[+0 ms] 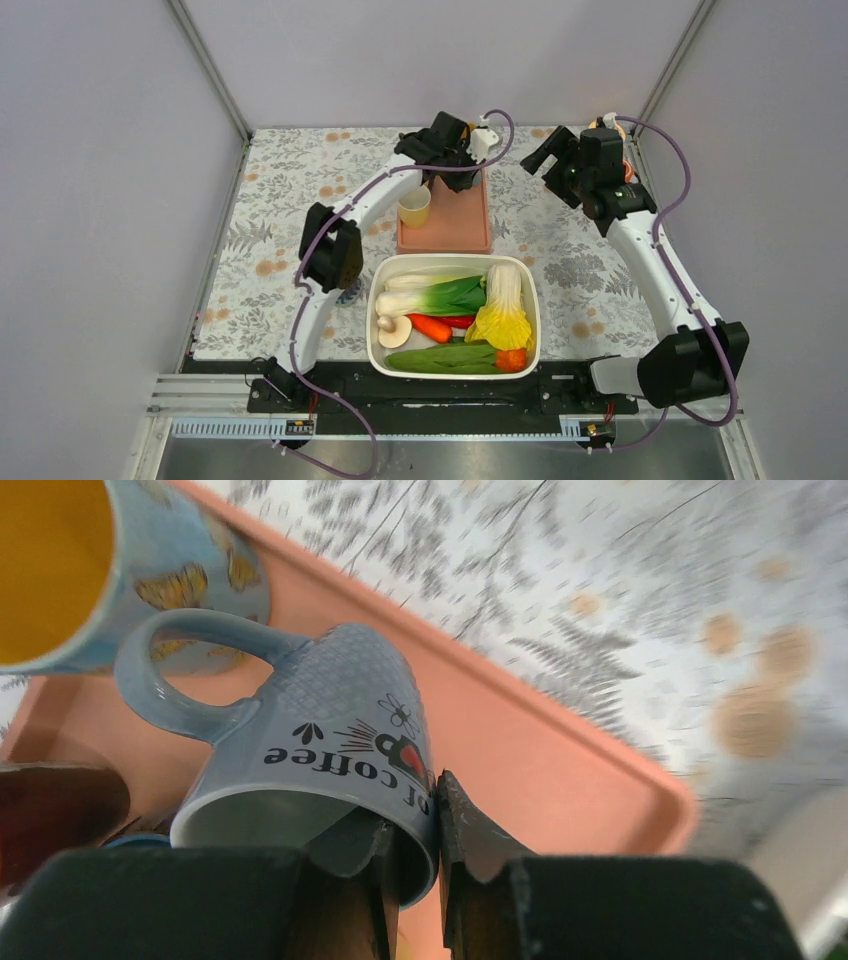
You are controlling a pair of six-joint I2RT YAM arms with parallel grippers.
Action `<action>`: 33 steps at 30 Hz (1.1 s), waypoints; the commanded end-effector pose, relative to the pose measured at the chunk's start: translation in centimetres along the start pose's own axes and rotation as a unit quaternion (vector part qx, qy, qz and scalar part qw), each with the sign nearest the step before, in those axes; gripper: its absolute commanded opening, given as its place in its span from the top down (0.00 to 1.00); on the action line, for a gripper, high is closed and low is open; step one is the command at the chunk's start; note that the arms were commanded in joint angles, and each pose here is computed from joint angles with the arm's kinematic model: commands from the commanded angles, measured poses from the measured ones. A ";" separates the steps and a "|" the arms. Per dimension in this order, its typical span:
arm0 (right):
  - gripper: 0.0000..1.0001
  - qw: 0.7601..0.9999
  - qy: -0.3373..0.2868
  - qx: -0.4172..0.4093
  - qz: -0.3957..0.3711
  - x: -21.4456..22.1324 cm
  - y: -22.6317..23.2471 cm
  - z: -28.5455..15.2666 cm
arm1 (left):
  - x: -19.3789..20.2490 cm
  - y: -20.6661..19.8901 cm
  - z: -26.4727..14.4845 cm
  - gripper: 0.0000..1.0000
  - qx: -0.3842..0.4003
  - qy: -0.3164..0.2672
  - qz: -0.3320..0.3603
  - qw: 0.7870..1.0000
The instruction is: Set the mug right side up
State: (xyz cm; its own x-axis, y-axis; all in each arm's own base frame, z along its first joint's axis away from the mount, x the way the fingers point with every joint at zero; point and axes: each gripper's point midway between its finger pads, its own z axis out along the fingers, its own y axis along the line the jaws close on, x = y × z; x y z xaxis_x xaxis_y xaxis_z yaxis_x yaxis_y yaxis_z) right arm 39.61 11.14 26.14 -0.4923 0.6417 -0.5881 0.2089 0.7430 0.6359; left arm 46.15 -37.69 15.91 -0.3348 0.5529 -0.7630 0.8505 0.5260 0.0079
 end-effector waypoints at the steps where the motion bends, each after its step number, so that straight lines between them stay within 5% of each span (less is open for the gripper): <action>1: 0.00 0.995 -0.055 0.038 -0.072 -3.0 -0.9 -3.1 | 0.7 4.5 0.8 1.00 -0.085 0.029 0.069 0.994; 11: 0.00 0.990 -0.074 0.067 -0.099 -4.2 -2.4 -4.4 | 5.8 5.2 3.1 1.00 -0.081 0.100 0.096 0.987; 15: 0.00 0.989 -0.077 0.069 -0.101 -4.9 -2.8 -4.4 | 5.7 5.2 3.2 0.74 -0.082 0.100 0.094 0.987; 21: 0.01 0.989 -0.073 0.062 -0.109 -5.6 -2.5 -4.1 | 2.6 6.5 1.6 0.52 -0.125 0.061 0.102 0.985; 26: 0.01 0.990 -0.066 0.056 -0.108 -5.8 -2.6 -3.9 | 0.1 7.9 1.0 0.41 -0.156 0.020 0.110 0.981; 33: 0.01 0.990 -0.071 0.059 -0.108 -6.3 -3.3 -4.3 | 0.5 7.3 1.9 0.38 -0.130 0.018 0.119 0.984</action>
State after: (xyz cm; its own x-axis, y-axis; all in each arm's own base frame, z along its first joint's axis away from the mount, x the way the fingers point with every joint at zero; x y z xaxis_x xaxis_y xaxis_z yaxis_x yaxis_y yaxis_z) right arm 38.28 4.33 28.17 -0.4426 0.4926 -0.7493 0.2399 0.8702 0.4303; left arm 51.74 -33.91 9.64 -0.2375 0.7439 -0.6246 0.7966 0.5171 0.3130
